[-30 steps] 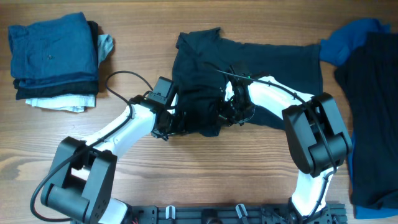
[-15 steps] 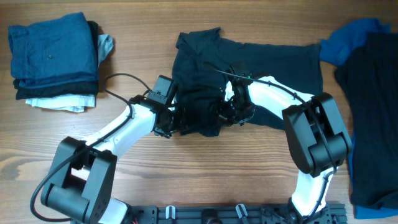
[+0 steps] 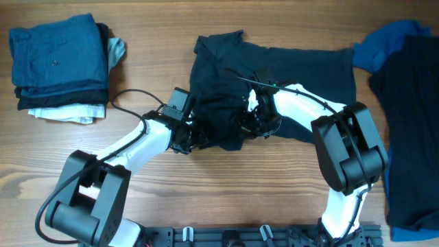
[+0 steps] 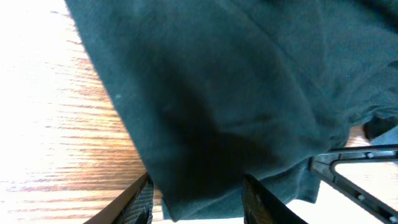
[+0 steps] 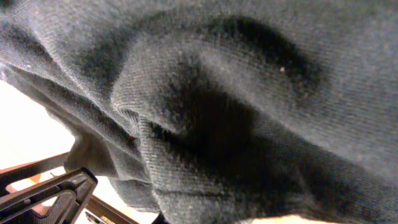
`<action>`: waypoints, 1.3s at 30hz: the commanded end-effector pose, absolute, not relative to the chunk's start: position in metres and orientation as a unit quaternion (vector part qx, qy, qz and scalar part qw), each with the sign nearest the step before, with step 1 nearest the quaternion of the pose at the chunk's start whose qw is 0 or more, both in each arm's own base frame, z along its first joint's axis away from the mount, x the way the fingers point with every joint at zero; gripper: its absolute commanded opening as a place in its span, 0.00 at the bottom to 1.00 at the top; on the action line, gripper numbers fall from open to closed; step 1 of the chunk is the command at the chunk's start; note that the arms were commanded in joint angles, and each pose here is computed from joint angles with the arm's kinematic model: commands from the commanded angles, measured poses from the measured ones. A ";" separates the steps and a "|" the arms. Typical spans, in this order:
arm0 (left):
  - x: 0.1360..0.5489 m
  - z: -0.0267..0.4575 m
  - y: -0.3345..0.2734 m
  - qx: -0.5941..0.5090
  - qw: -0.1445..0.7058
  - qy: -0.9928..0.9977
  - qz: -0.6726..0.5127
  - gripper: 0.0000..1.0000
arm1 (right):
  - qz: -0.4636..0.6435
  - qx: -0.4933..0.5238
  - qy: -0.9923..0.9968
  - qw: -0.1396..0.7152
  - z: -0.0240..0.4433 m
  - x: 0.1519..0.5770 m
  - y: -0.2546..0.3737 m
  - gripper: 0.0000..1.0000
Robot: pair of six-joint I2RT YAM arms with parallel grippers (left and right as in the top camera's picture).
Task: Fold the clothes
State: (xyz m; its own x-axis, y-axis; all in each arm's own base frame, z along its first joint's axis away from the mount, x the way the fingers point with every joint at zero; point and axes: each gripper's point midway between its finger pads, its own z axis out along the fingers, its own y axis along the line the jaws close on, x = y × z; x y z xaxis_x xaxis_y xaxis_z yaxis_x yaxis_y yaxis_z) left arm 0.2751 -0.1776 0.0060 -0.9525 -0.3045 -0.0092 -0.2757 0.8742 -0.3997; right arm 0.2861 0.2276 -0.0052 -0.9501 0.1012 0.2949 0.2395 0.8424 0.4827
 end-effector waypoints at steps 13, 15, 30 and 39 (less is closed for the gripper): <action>0.280 0.006 -0.186 -0.156 0.031 0.959 -0.234 0.32 | -0.238 -0.085 -0.960 0.123 -0.019 0.285 0.216 0.05; 0.280 0.006 -0.186 -0.156 0.030 0.959 -0.234 0.32 | -0.238 -0.085 -0.960 0.123 -0.019 0.285 0.216 0.05; 0.282 0.000 -0.188 -0.151 0.018 0.957 -0.248 0.04 | -0.236 -0.084 -0.960 0.122 -0.019 0.285 0.216 0.04; 0.304 0.064 -0.135 -0.159 0.140 0.957 -0.200 0.04 | -0.276 -0.055 -0.960 0.001 0.061 0.350 0.190 0.04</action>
State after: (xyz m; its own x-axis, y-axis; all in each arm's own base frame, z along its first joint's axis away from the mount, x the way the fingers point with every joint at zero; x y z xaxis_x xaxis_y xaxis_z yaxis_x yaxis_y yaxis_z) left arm 0.2938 -0.1585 0.0478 -0.9335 -0.3443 -0.1004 -0.2605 0.8433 -0.4702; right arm 0.3133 0.2037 0.0121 -0.9660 0.1278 0.2249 0.2254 0.8424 0.4895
